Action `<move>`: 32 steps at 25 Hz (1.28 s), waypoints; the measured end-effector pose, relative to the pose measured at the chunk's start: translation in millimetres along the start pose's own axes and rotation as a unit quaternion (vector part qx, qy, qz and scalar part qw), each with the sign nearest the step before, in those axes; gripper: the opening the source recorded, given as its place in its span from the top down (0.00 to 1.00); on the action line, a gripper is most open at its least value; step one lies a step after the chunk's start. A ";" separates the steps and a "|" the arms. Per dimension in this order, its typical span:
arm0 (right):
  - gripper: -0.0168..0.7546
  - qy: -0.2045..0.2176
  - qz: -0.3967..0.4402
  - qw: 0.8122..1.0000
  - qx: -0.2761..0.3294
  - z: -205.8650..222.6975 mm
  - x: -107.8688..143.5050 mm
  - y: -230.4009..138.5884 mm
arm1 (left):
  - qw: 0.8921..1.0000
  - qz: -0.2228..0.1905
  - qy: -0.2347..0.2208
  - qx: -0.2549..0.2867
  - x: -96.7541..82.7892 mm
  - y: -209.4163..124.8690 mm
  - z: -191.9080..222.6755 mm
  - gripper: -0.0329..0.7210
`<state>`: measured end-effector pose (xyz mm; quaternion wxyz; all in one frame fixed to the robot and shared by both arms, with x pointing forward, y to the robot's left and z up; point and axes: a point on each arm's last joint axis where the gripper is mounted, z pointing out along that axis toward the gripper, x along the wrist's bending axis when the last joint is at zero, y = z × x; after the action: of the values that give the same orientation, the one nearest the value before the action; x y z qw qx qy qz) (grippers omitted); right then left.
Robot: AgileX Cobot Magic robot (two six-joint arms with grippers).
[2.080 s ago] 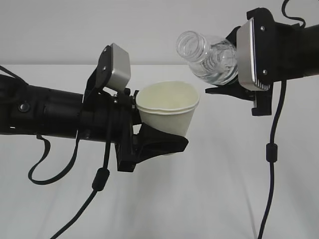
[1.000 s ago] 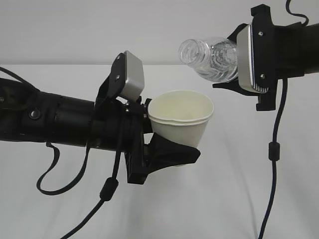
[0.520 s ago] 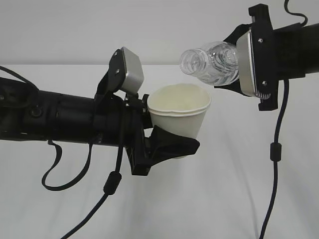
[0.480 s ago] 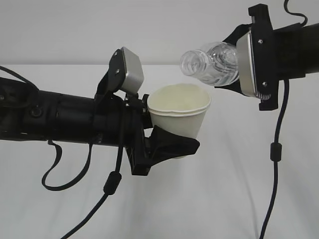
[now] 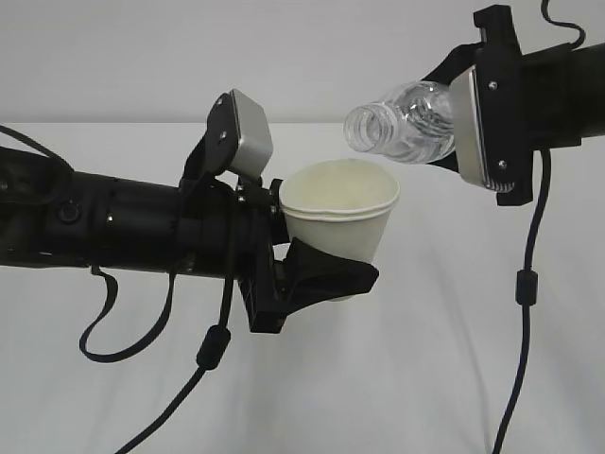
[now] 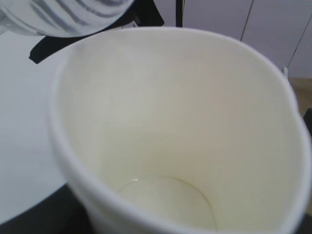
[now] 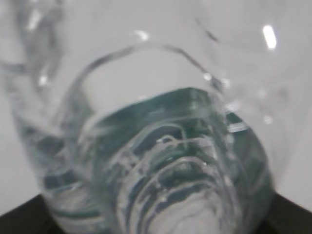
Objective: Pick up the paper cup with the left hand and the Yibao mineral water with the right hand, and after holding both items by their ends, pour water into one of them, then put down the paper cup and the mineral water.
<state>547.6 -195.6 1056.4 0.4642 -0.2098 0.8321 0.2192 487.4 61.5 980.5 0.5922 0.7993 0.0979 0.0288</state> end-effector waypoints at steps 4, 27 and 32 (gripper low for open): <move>0.34 0.000 -0.010 1.000 0.001 0.0 -0.1 -0.2 | 1.000 0.000 0.000 0.000 0.0 0.0 0.0 0.37; 0.34 -0.002 -0.050 0.999 0.011 0.0 -0.5 -1.9 | 1.000 0.004 0.001 0.007 0.2 -1.3 0.0 0.37; 0.34 -0.002 -0.055 0.998 0.012 0.0 -0.6 -2.1 | 1.000 0.004 0.002 0.008 0.4 -1.5 0.0 0.37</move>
<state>549.0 -197.2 1056.6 0.4800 -0.2492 0.8208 0.1840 487.6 62.0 979.1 0.5854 0.8044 0.0963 0.0323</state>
